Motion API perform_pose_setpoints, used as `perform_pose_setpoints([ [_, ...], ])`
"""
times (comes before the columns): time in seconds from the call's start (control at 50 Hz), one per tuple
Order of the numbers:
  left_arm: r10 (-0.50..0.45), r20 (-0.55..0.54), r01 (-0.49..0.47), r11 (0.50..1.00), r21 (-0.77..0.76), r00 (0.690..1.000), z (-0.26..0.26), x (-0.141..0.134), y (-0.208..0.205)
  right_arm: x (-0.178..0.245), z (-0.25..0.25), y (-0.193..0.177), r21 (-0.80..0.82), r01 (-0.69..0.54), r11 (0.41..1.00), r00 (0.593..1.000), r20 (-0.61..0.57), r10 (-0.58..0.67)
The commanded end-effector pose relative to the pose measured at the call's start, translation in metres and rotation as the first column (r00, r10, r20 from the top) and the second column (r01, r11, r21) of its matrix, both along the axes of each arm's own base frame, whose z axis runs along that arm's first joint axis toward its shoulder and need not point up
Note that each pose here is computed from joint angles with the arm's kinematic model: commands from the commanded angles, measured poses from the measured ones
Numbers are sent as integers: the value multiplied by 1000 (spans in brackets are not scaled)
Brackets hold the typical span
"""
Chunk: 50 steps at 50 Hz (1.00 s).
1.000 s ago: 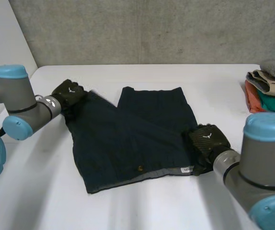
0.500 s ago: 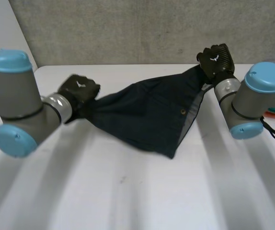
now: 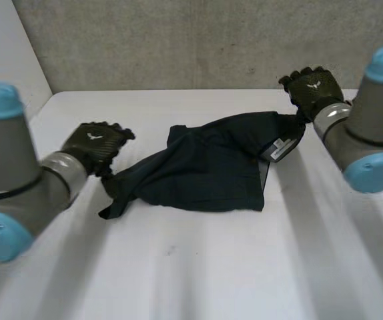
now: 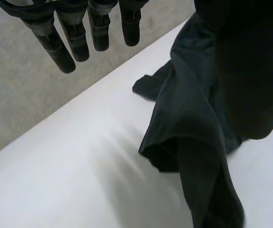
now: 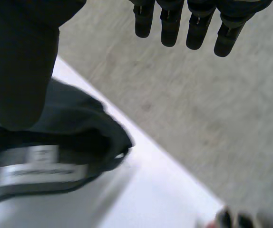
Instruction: Fold the laundry.
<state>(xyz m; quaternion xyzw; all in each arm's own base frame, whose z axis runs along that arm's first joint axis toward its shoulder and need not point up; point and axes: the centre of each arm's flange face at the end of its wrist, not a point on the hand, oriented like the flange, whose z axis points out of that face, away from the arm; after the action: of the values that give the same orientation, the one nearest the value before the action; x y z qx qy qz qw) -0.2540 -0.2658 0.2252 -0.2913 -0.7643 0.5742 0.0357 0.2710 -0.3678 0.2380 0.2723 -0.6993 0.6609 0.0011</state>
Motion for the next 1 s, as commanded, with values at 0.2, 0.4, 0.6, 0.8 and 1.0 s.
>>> perform_pose_setpoints([
  [0.2, 22, 36, -32, 959, 281, 999, -57, 32, 8, 10, -52, 126, 483, -177, 857, 977, -21, 213],
  [0.4, 24, 37, -34, 954, 297, 999, -78, 22, -10, 40, -99, 110, 381, -172, 909, 984, 22, 177],
  [0.6, 17, 39, -27, 967, 254, 999, -83, 10, -19, 58, -122, 89, 259, -175, 950, 984, 13, 178],
  [0.8, 27, 15, -29, 988, 153, 1000, -48, 7, -15, 55, -120, 79, 194, -142, 971, 985, -70, 158],
  [1.0, 41, -77, -46, 996, -71, 996, 38, 18, -3, 32, 3, 85, -8, -151, 989, 982, -115, 149],
])
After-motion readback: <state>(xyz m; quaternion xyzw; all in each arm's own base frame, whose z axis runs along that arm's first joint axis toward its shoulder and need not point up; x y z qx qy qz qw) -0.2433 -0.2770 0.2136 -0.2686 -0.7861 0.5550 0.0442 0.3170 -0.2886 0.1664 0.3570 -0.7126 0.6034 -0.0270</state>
